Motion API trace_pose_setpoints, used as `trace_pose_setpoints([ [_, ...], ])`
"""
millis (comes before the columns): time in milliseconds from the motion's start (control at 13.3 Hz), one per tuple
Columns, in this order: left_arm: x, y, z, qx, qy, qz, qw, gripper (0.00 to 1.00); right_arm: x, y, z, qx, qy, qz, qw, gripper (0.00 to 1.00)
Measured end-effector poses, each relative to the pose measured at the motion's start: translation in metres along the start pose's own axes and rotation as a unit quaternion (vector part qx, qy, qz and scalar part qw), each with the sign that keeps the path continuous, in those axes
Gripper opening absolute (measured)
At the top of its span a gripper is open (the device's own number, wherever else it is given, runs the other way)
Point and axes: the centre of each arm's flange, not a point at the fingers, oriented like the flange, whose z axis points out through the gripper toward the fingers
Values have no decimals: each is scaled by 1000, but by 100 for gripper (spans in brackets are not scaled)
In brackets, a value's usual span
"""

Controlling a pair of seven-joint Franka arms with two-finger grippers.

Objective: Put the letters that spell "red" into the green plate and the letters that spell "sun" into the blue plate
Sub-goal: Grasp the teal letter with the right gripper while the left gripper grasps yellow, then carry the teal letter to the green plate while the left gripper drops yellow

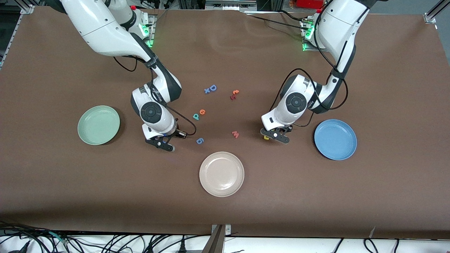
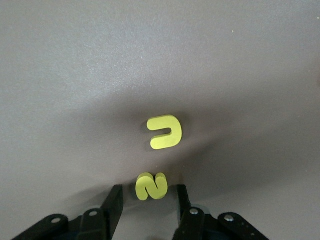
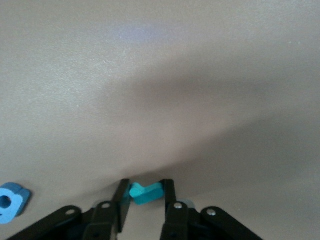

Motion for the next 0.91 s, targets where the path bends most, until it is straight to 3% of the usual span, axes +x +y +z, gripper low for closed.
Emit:
trace_pose_setpoints([
  [151, 1, 0, -1, 0, 6, 0, 1000, 47, 0, 0, 0, 0, 0, 0, 1000, 30],
  [302, 3, -1, -2, 0, 10, -1, 1000, 27, 0, 0, 0, 0, 0, 0, 1000, 30],
  [603, 4, -2, -5, 1, 7, -1, 1000, 27, 12, 9, -4, -14, -4, 8, 1000, 30],
  [905, 13, -23, -52, 8, -44, -3, 999, 27, 43, 32, -49, -65, -38, -13, 997, 30],
])
